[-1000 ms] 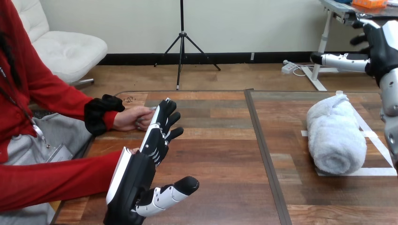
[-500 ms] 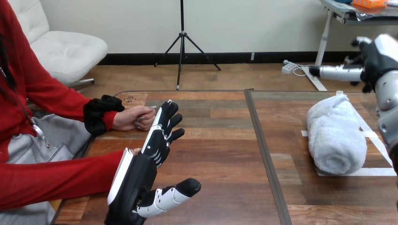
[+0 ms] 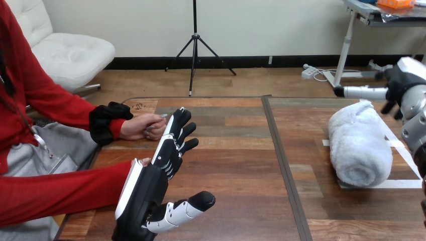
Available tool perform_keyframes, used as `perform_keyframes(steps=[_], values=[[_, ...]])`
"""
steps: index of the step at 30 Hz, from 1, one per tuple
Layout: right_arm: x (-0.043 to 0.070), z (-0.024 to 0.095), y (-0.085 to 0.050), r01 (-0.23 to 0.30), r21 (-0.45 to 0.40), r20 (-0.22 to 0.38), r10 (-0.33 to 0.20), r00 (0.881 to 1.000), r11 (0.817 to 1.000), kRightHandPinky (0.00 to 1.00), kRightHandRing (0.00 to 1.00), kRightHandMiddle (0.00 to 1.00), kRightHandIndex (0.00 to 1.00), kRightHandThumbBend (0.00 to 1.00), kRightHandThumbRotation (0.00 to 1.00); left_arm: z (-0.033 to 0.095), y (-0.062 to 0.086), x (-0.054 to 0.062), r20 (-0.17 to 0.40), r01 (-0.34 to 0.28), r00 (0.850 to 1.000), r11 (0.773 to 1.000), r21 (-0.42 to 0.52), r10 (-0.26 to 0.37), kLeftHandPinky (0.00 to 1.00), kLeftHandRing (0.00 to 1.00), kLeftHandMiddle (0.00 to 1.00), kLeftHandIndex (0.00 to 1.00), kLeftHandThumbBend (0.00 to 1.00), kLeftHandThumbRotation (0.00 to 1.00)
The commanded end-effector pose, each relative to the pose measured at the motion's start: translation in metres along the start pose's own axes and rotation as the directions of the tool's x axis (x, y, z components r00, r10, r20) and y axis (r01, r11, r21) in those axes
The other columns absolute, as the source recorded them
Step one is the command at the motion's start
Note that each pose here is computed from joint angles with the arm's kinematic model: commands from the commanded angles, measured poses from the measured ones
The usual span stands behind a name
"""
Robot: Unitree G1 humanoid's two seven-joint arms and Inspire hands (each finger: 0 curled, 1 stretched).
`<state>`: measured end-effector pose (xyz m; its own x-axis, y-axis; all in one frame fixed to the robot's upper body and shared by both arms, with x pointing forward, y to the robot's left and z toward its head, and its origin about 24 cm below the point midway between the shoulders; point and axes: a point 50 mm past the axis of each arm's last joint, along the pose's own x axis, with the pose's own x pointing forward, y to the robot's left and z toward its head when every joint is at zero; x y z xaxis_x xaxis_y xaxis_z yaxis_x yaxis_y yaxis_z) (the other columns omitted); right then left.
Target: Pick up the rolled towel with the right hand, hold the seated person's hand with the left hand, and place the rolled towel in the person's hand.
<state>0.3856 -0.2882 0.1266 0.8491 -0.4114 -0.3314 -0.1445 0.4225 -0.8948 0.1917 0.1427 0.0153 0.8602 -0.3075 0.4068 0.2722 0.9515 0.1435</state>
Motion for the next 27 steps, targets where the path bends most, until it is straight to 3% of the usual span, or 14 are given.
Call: perform_keyframes(steps=[1,5,9,12,18,21,23,27], values=[[-0.013,0.052,-0.065,0.120,-0.049,0.057,-0.118,0.991,0.992,0.28,0.53,0.82,0.83,1.00,0.78,0.012,0.004,0.023,0.124,-0.015,0.992,1.000,0.003,0.014,0.86,0.95,0.99,1.00,1.00,0.67],[-0.013,0.053,-0.063,0.091,-0.068,0.044,-0.088,0.995,0.993,0.27,0.51,0.79,0.84,1.00,0.81,0.012,0.004,0.022,0.122,-0.014,0.992,1.000,-0.004,0.014,0.86,0.95,0.99,1.00,1.00,0.67],[-0.013,0.055,-0.060,0.057,-0.155,0.043,-0.051,0.998,0.986,0.27,0.46,0.72,0.83,1.00,0.85,0.012,0.005,0.021,0.125,-0.017,0.992,1.000,0.010,0.016,0.87,0.95,0.99,1.00,1.00,0.68],[-0.012,0.056,-0.057,0.042,-0.214,0.043,-0.034,0.998,0.976,0.27,0.47,0.74,0.83,1.00,0.89,0.012,0.005,0.020,0.126,-0.021,0.992,1.000,0.021,0.018,0.86,0.94,0.99,1.00,1.00,0.68],[-0.012,0.058,-0.053,0.003,-0.298,0.031,0.006,1.000,0.955,0.34,0.61,0.83,0.90,1.00,0.97,0.013,0.006,0.019,0.124,-0.023,0.992,0.999,0.023,0.020,0.85,0.94,0.99,1.00,1.00,0.68],[-0.012,0.059,-0.048,-0.025,-0.377,0.025,0.037,0.999,0.926,0.37,0.69,0.87,0.92,1.00,0.99,0.013,0.005,0.018,0.122,-0.024,0.992,0.999,0.023,0.021,0.85,0.94,0.99,0.99,1.00,0.68],[-0.012,0.060,-0.046,-0.031,-0.408,0.024,0.045,0.999,0.912,0.43,0.76,0.90,0.93,1.00,0.99,0.013,0.005,0.018,0.122,-0.022,0.992,0.999,0.023,0.019,0.85,0.94,0.98,0.99,1.00,0.69],[-0.011,0.059,-0.042,-0.053,-0.409,0.014,0.065,0.998,0.911,0.58,0.87,0.94,0.94,1.00,1.00,0.014,0.005,0.017,0.126,-0.024,0.992,0.999,0.028,0.020,0.85,0.94,0.98,0.99,1.00,0.70]])
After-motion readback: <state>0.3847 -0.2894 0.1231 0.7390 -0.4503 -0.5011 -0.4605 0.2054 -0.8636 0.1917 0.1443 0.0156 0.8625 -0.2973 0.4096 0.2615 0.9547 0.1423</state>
